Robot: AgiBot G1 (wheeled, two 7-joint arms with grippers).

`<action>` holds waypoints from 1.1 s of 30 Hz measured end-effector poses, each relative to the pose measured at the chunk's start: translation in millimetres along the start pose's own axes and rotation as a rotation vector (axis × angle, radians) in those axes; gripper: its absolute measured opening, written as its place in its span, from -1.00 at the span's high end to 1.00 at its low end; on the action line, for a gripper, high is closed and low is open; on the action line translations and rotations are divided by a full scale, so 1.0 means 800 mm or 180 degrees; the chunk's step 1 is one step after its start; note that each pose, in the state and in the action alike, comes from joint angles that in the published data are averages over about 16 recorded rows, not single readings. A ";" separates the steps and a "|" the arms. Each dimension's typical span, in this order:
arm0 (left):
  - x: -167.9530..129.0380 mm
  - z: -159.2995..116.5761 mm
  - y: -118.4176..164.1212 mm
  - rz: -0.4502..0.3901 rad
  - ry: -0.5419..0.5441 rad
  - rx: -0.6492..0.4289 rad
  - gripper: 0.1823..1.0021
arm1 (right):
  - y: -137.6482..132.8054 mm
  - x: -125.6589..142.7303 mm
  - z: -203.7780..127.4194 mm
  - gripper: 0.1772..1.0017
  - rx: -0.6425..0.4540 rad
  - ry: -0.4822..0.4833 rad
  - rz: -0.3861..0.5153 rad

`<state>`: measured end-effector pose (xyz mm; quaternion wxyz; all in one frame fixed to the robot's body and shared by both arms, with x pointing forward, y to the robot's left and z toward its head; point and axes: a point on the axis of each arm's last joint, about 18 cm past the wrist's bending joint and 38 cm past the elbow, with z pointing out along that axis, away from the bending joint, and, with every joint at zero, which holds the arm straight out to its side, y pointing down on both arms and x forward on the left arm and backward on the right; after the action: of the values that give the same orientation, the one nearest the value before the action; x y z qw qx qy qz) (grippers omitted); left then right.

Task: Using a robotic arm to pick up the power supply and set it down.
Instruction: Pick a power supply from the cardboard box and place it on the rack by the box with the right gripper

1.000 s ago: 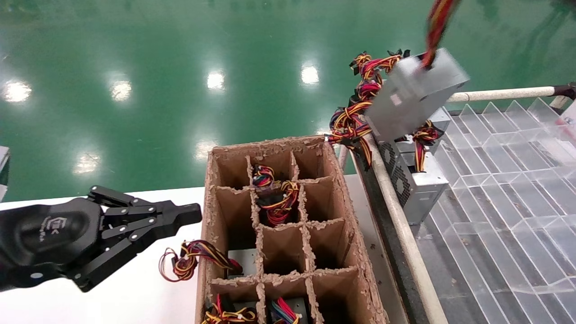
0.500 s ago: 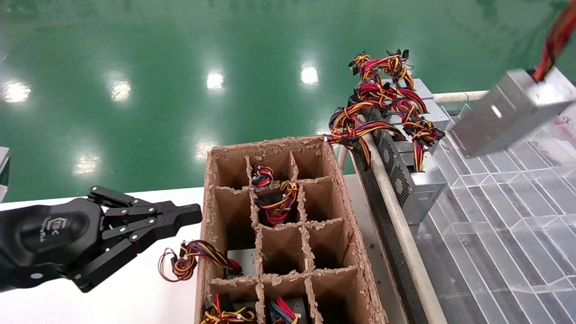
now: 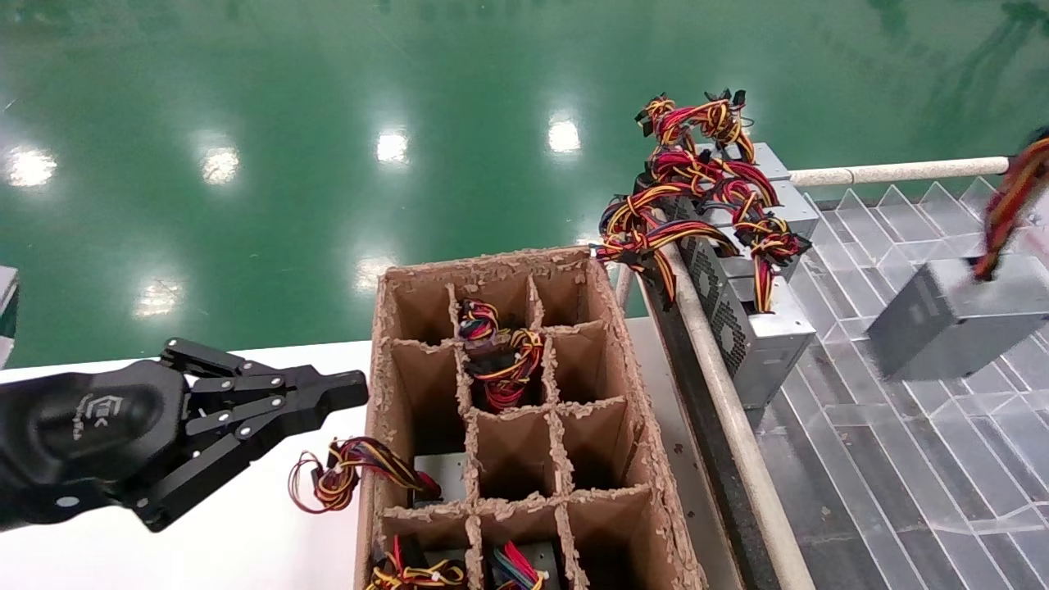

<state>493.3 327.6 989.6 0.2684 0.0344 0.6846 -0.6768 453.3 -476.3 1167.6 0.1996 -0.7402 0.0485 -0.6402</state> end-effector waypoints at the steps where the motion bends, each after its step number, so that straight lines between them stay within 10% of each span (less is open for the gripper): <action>1: 0.000 0.000 0.000 0.0000 0.0000 0.0000 0.98 | 0.001 -0.001 0.006 0.88 0.0014 -0.0016 0.0016; 33: 0.000 0.000 0.000 0.0000 0.0000 0.0000 0.98 | 0.017 0.015 0.134 0.88 0.0292 0.0235 0.0378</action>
<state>493.3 327.6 989.6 0.2684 0.0344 0.6846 -0.6768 561.3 -467.6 1163.2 0.2690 -0.7020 0.0703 -0.6557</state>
